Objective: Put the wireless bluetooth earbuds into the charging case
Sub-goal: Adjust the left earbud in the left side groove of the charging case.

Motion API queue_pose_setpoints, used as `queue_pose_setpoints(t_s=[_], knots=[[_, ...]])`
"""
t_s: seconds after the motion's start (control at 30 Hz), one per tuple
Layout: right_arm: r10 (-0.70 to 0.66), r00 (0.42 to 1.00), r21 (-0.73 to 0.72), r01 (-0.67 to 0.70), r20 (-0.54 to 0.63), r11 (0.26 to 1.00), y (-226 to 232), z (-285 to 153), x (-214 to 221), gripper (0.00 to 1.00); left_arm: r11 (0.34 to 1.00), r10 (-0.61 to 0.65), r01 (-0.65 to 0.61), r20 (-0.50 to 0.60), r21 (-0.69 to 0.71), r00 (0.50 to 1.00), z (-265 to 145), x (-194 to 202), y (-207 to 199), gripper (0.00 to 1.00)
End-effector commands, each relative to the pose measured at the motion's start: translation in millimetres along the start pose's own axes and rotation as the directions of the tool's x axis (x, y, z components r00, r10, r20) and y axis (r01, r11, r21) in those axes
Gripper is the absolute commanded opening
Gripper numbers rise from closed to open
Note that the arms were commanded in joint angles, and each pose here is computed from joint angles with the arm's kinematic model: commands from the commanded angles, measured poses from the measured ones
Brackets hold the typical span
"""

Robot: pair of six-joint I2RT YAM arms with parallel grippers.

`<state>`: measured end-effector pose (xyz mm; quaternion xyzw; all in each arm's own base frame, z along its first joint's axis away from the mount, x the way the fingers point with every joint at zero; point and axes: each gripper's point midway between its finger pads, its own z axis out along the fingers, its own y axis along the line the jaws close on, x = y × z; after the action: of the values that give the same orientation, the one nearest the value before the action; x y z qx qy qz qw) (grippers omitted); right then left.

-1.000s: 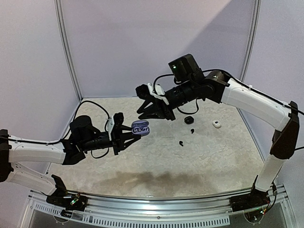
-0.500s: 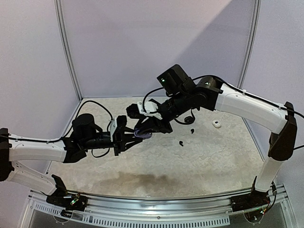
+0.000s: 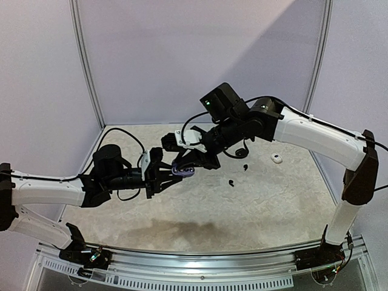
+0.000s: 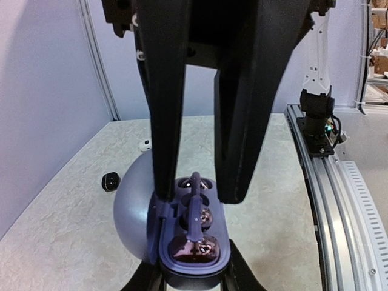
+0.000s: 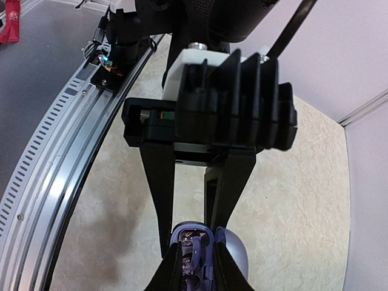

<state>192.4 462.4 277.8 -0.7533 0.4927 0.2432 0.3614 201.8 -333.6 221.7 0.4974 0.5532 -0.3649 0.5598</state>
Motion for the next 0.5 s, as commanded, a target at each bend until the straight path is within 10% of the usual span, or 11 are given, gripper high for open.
queue_pose_setpoints(t_s=[0.0,0.47], knots=[[0.015,0.999,-0.019,-0.016,-0.051,1.000,2.3,11.7,14.2,0.19,1.000,0.020,-0.021,0.012,0.016,1.000,4.7,-7.1,-3.4,0.00],[0.008,0.997,-0.012,-0.009,-0.074,1.000,-0.2,15.8,19.8,0.08,1.000,0.019,-0.019,0.011,0.007,1.000,3.7,-6.3,-2.3,0.00]])
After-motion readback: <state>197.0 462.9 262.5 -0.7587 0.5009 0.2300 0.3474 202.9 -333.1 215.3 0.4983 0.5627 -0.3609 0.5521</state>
